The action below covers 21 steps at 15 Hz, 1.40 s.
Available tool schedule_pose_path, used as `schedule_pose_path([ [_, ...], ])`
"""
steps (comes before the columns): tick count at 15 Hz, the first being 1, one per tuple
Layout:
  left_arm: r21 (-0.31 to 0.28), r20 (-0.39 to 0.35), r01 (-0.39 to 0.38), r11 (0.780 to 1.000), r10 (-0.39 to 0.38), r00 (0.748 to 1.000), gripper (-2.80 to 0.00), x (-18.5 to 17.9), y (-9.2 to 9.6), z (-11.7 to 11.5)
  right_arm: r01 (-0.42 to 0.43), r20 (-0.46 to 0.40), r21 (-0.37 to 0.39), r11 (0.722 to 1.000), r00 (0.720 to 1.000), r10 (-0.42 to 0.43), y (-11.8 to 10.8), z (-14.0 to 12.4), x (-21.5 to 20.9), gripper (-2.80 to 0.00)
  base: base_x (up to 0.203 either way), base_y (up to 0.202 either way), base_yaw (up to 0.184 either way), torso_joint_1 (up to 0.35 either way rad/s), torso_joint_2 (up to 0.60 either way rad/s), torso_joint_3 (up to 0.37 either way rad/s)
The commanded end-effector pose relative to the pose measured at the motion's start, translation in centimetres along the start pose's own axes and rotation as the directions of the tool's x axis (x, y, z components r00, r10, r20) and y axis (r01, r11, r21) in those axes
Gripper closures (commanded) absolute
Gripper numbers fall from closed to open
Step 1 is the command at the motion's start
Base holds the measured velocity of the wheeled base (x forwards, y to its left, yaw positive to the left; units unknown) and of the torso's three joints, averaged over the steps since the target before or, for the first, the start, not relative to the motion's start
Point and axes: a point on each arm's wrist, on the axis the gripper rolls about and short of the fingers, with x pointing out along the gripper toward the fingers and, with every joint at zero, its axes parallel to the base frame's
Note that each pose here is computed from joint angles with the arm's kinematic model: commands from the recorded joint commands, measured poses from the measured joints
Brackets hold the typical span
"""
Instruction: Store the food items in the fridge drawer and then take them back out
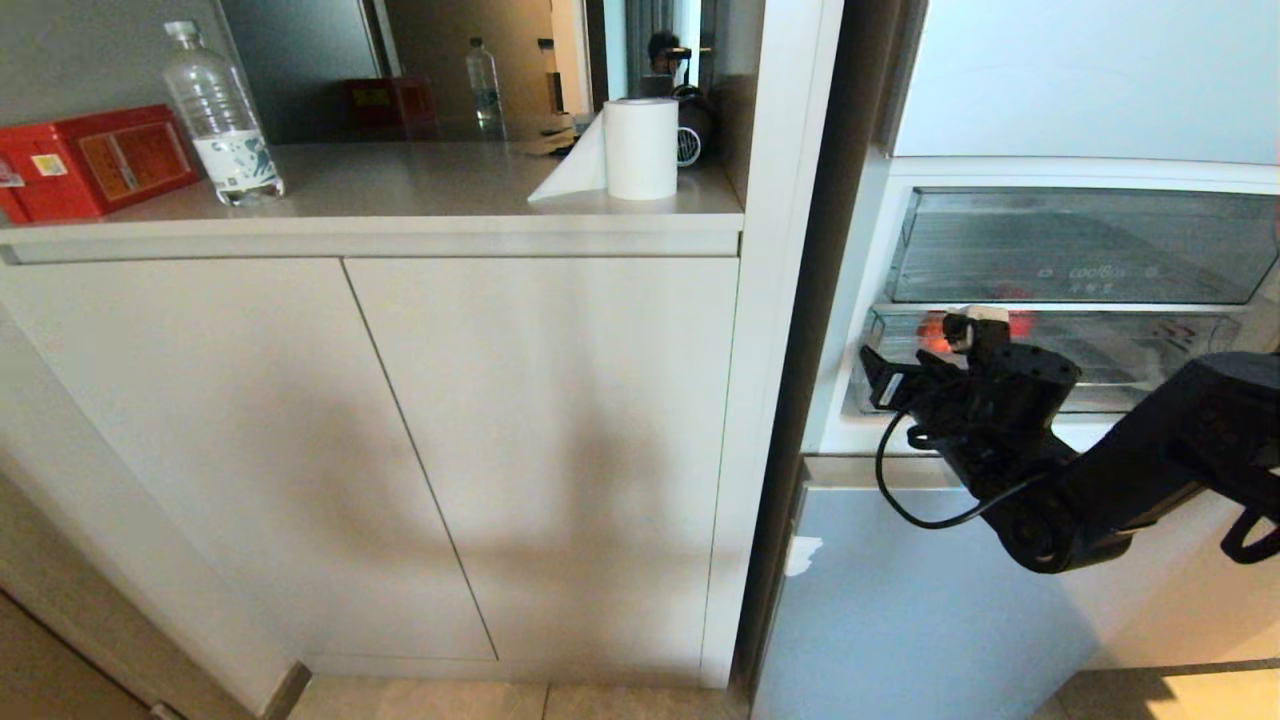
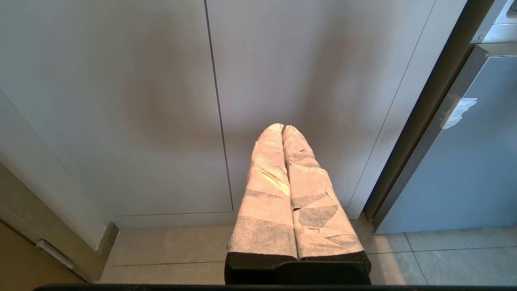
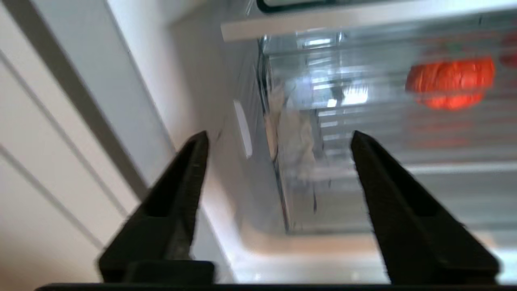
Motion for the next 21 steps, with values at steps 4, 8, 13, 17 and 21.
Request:
schedule_pose_path([
  [4,0.001,-0.002,0.0,1.0,0.0,1.0,0.0,0.0,0.0,0.0,0.025,0.016,-0.032,0.999,1.0,-0.024,-1.1,-0.8,1.5,-2.8,0.0,0.0,0.0,0.0,0.0,0.0],
  [8,0.0,-0.002,0.0,1.0,0.0,1.0,0.0,0.0,0.0,0.0,0.027,0.02,-0.031,0.999,0.999,-0.027,-1.1,-1.1,2.1,-2.8,0.0,0.0,0.0,0.0,0.0,0.0],
  [13,0.0,-0.002,0.0,1.0,0.0,1.0,0.0,0.0,0.0,0.0,0.025,0.029,-0.029,0.999,0.999,-0.024,-1.0,-1.2,2.6,-2.8,0.0,0.0,0.0,0.0,0.0,0.0],
  [17,0.0,-0.002,0.0,1.0,0.0,1.0,0.0,0.0,0.0,0.0,0.02,0.034,-0.027,0.999,0.999,-0.019,-0.8,-1.0,2.9,0.0,0.0,0.0,0.0,0.0,0.0,0.0],
  [21,0.002,-0.001,0.0,1.0,0.0,1.0,0.0,0.0,0.0,0.0,-0.005,0.023,-0.025,1.0,1.0,0.005,0.4,-0.9,3.2,0.0,0.0,0.0,0.0,0.0,0.0,0.0],
])
